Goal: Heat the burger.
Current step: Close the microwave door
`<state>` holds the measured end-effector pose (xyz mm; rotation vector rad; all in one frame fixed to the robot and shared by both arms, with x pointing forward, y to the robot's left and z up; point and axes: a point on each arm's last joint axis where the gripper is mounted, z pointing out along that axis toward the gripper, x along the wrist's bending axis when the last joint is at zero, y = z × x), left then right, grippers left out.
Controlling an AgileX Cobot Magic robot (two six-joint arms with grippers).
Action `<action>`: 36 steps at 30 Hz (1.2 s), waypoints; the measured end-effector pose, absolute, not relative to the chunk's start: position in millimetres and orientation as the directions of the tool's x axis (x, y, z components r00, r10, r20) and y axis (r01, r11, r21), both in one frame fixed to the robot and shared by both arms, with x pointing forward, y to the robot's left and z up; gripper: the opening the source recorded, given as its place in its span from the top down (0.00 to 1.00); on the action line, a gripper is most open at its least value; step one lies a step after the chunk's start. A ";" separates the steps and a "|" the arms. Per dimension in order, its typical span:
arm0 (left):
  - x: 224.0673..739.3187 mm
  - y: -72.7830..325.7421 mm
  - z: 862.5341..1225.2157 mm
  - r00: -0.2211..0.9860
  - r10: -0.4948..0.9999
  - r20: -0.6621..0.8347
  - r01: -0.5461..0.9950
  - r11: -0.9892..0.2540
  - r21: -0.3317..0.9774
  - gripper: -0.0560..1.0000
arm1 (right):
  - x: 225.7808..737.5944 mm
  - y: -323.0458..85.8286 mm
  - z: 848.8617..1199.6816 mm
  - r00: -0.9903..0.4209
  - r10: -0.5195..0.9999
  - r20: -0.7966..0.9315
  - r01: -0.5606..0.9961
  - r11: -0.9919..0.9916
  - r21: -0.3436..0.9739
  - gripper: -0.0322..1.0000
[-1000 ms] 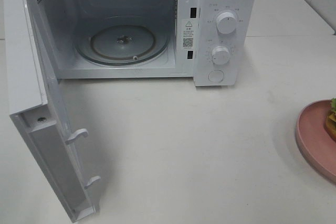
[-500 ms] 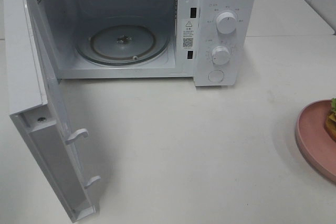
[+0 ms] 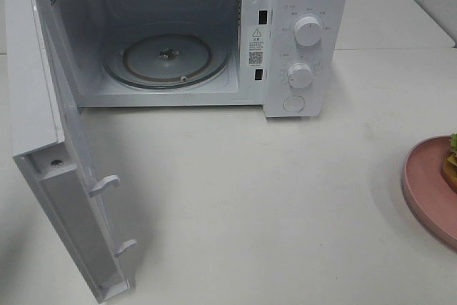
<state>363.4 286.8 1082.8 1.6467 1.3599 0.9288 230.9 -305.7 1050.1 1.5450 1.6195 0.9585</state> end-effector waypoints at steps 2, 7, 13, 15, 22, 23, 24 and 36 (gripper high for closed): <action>368.1 286.6 1079.4 0.154 0.987 0.054 0.397 -0.112 0.911 0.95 | 230.9 -305.7 1050.1 -0.052 0.999 0.008 0.487 0.018 0.873 0.23; 384.0 286.5 1050.5 0.128 0.991 0.036 0.373 -0.082 0.924 0.95 | 230.9 -305.7 1050.1 -0.052 0.999 0.008 0.487 0.018 0.873 0.23; 392.2 289.8 1017.6 0.081 0.996 0.045 0.283 -0.067 0.957 0.95 | 230.9 -305.7 1050.1 -0.052 0.999 0.008 0.487 0.018 0.873 0.23; 394.8 290.6 1010.7 0.069 0.996 0.051 0.258 -0.068 0.964 0.95 | 230.9 -305.7 1050.1 -0.052 0.999 0.008 0.487 0.018 0.873 0.23; 406.0 290.8 996.1 0.053 0.998 0.042 0.235 -0.054 0.970 0.95 | 230.9 -305.7 1050.1 -0.052 0.999 0.008 0.487 0.018 0.873 0.23; 411.5 289.5 991.7 0.061 0.998 0.034 0.240 -0.048 0.970 0.95 | 230.9 -305.7 1050.1 -0.052 0.999 0.008 0.487 0.018 0.873 0.23; 411.5 289.5 991.7 0.061 0.998 0.034 0.240 -0.048 0.970 0.95 | 230.9 -305.7 1050.1 -0.052 0.999 0.008 0.487 0.018 0.873 0.23; 434.8 267.6 969.0 0.267 0.963 -0.025 0.222 -0.036 0.974 0.95 | 230.9 -305.7 1050.1 -0.052 0.999 0.008 0.487 0.018 0.873 0.23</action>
